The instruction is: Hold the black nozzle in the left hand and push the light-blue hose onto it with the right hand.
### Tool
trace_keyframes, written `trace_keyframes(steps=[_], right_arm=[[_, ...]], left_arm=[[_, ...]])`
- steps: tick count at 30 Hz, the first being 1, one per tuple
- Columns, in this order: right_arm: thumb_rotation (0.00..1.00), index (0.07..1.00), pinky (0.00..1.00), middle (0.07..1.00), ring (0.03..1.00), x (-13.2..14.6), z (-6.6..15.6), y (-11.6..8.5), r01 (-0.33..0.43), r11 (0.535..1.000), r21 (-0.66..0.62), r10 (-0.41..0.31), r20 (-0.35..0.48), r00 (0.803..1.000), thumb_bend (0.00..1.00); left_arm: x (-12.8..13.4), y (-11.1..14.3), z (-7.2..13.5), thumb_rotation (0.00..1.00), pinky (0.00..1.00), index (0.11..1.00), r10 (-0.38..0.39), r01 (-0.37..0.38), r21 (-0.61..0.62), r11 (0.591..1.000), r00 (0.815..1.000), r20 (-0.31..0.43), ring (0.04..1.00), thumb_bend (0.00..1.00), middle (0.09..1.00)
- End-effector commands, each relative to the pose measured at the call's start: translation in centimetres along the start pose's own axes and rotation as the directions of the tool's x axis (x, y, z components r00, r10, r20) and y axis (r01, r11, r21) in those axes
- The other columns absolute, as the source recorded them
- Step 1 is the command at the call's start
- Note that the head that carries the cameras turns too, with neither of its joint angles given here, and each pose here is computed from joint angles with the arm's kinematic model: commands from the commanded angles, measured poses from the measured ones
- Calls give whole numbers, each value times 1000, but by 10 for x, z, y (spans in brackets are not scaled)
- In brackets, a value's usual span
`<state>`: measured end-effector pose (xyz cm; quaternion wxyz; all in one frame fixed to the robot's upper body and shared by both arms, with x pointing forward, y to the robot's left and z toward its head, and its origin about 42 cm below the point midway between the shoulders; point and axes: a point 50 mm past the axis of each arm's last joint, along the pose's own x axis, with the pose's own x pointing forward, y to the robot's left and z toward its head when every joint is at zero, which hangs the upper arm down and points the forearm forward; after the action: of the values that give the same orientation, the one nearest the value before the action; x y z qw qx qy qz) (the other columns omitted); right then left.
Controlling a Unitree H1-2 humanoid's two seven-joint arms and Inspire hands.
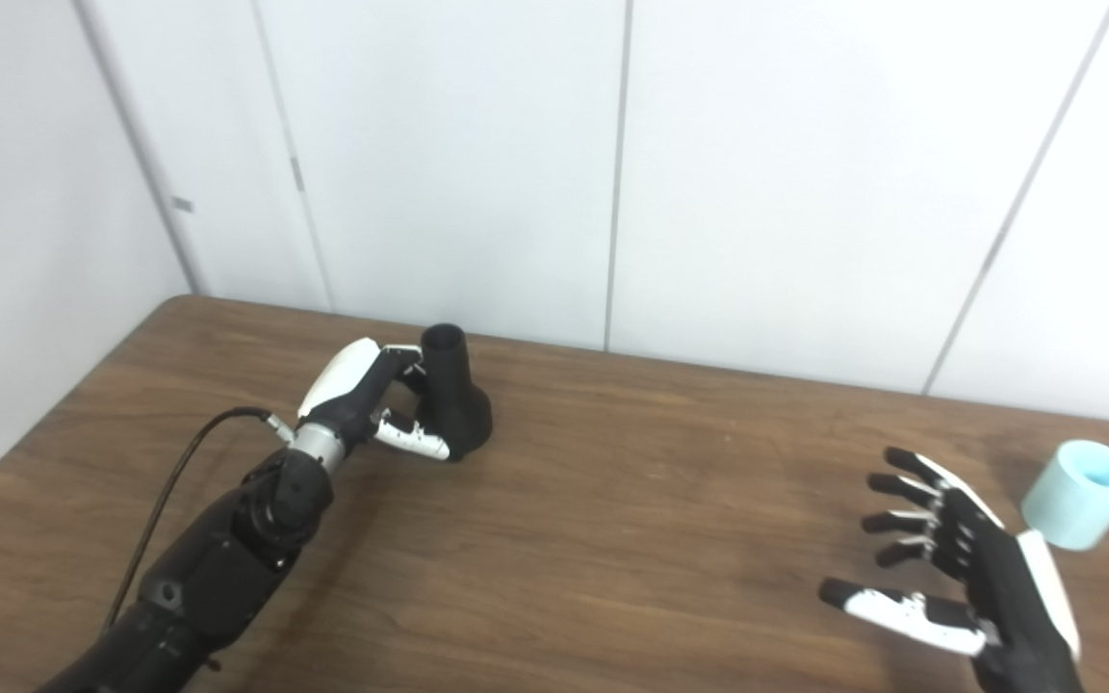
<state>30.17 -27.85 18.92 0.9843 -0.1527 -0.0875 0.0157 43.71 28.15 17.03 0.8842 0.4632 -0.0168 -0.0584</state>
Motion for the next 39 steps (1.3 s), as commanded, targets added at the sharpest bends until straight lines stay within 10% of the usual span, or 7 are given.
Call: trace_keyframes(steps=[1, 17, 39], right_arm=[[87, 818, 551, 767, 647, 6, 22, -4, 39, 999, -25, -37, 47, 998, 664], [73, 810, 514, 755, 626, 13, 25, 6, 68, 997, -24, -65, 109, 992, 648], [92, 815, 493, 746, 608, 9, 35, 4, 102, 995, 3, -101, 129, 986, 644]], left_arm=[[-16, -56, 9, 0, 1000, 495, -240, 241, -5, 971, 970, 40, 625, 526, 468], [-21, -96, 64, 0, 1000, 495, -365, 377, 18, 926, 884, 291, 620, 526, 469], [-20, -142, 98, 0, 1000, 485, -500, 501, 104, 859, 778, 380, 605, 526, 486]])
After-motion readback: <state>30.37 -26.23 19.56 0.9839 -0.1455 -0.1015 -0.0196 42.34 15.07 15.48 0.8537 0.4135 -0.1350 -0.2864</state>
